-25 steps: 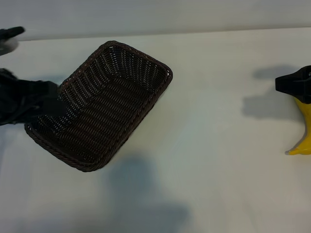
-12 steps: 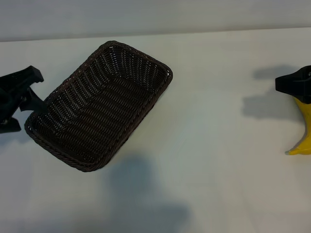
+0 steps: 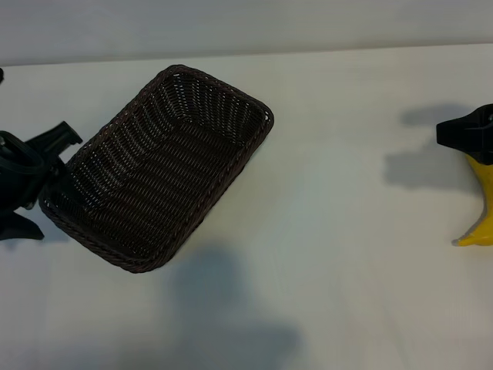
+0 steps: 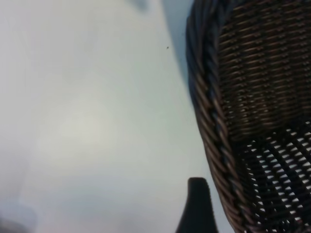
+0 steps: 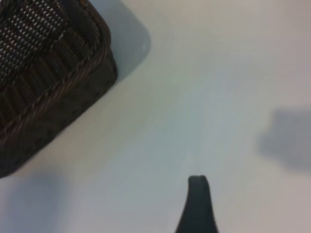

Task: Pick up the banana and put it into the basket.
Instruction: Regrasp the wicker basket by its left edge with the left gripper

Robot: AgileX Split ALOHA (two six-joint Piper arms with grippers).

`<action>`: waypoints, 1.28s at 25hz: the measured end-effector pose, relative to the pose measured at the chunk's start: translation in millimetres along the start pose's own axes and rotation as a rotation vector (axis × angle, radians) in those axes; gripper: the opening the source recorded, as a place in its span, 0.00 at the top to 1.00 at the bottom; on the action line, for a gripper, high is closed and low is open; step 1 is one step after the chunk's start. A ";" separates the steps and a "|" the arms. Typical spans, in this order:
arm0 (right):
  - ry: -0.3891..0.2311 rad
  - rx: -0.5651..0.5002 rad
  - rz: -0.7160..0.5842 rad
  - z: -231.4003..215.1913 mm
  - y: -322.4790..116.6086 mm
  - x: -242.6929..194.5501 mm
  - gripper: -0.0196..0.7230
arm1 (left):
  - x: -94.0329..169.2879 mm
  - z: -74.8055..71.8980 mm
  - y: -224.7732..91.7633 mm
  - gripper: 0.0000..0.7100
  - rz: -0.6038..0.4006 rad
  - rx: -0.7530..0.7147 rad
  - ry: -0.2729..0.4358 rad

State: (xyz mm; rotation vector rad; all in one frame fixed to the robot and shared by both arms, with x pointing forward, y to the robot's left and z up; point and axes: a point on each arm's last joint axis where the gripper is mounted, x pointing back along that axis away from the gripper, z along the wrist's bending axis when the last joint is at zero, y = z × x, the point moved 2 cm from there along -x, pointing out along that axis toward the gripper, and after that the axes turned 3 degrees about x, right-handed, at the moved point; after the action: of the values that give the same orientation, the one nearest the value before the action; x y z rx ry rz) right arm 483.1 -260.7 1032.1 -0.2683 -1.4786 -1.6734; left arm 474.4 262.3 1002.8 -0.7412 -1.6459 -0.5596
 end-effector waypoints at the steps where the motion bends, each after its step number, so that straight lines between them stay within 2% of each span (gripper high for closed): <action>1: 0.000 0.000 0.000 0.0 0.0 0.0 0.20 | -3.0 -0.4 0.9 0.17 0.008 0.004 0.009; 12: 0.000 0.000 0.000 0.0 0.0 0.0 0.20 | -16.4 -1.6 4.7 0.17 0.042 0.048 0.050; 23: 0.001 0.000 0.000 0.2 0.0 -0.1 0.20 | -16.6 1.1 8.2 0.17 0.011 0.077 0.075; 32: 0.001 0.000 0.000 0.2 0.0 -0.1 0.20 | -29.5 -2.9 14.9 0.17 0.010 0.094 0.081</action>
State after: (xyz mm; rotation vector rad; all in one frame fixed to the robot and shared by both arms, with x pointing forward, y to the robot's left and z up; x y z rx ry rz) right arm 483.1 -260.5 1032.1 -0.2676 -1.4783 -1.6729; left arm 490.5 265.5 974.0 -0.6502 -1.5816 -0.4954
